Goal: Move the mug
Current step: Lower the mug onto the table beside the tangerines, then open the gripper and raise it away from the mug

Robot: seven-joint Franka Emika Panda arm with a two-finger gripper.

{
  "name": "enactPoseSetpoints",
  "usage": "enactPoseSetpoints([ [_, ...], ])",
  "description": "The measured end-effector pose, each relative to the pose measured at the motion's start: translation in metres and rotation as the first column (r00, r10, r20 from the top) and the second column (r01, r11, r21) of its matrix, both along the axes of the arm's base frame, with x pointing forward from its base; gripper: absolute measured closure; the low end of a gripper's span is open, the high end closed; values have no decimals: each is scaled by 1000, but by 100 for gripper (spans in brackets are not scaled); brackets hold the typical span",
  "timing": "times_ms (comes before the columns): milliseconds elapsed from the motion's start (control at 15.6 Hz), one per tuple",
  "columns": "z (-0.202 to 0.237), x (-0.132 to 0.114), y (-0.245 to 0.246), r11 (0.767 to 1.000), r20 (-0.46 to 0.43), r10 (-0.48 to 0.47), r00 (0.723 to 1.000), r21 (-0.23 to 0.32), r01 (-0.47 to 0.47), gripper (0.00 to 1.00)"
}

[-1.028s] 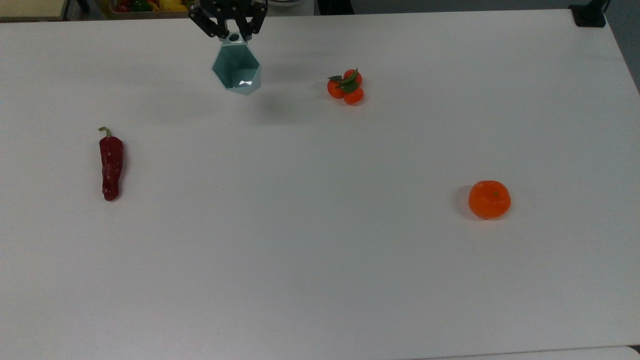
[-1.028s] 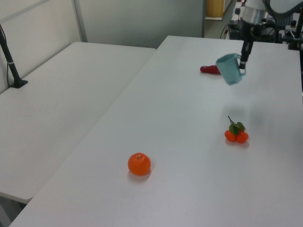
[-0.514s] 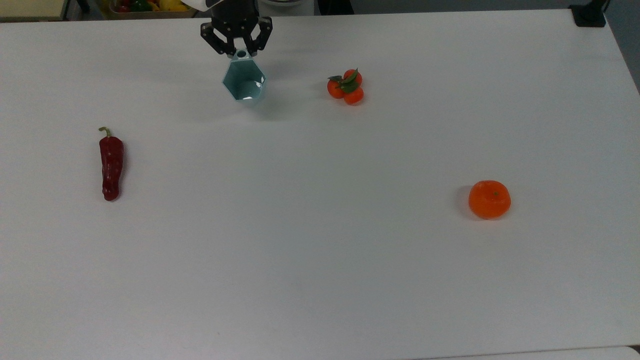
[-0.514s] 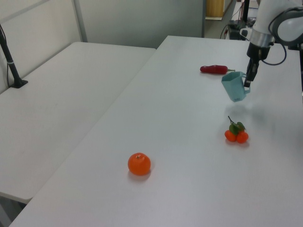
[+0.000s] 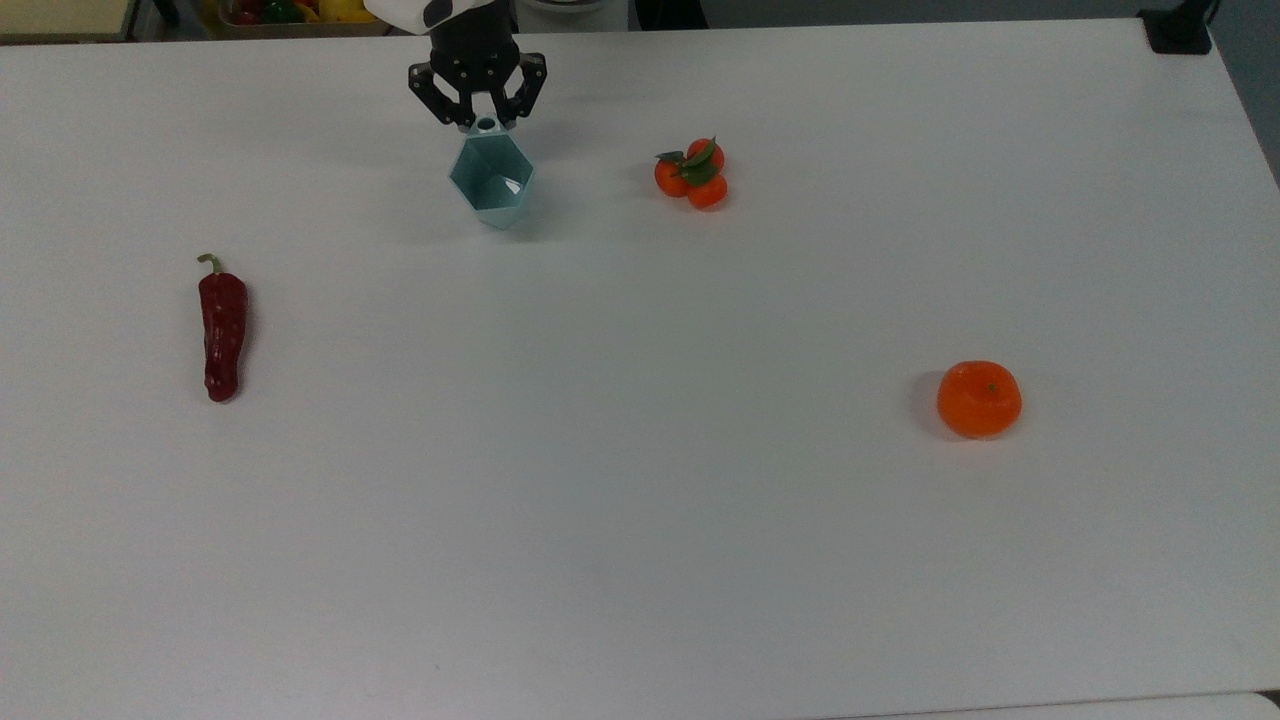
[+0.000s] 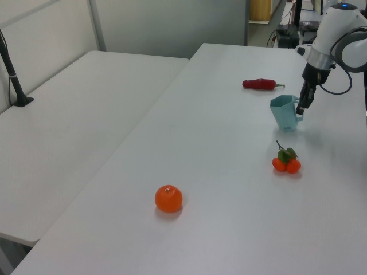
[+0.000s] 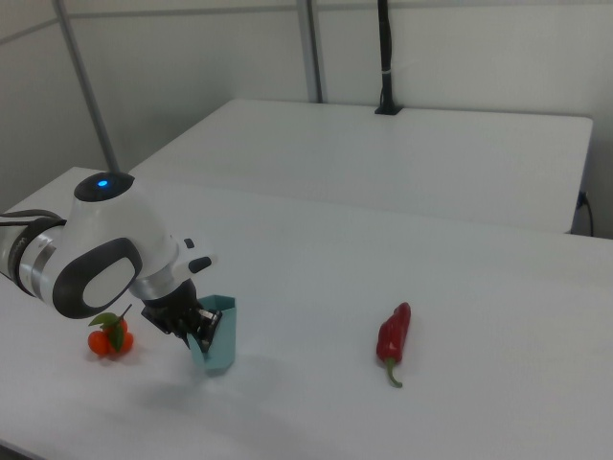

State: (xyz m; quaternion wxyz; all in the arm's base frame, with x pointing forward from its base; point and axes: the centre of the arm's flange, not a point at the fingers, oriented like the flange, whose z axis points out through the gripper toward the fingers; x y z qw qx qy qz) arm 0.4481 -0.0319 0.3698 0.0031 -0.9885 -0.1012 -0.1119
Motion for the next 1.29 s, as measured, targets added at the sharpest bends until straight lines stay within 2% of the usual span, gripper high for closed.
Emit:
enactPoseSetpoints([
  [386, -5, 0, -1, 1000, 47, -1, 999, -7, 2, 77],
  [643, -14, -4, -5, 1000, 26, -2, 1000, -9, 2, 74],
  [707, -20, -6, -7, 1000, 13, -6, 1000, -8, 6, 68],
  [964, -26, -8, -11, 1000, -4, -13, 1000, -8, 13, 28],
  [1157, -25, -8, -12, 1000, -9, -13, 1000, -6, 13, 19],
  [1285, -17, -7, -14, 1000, -33, -18, 999, -1, 18, 1],
])
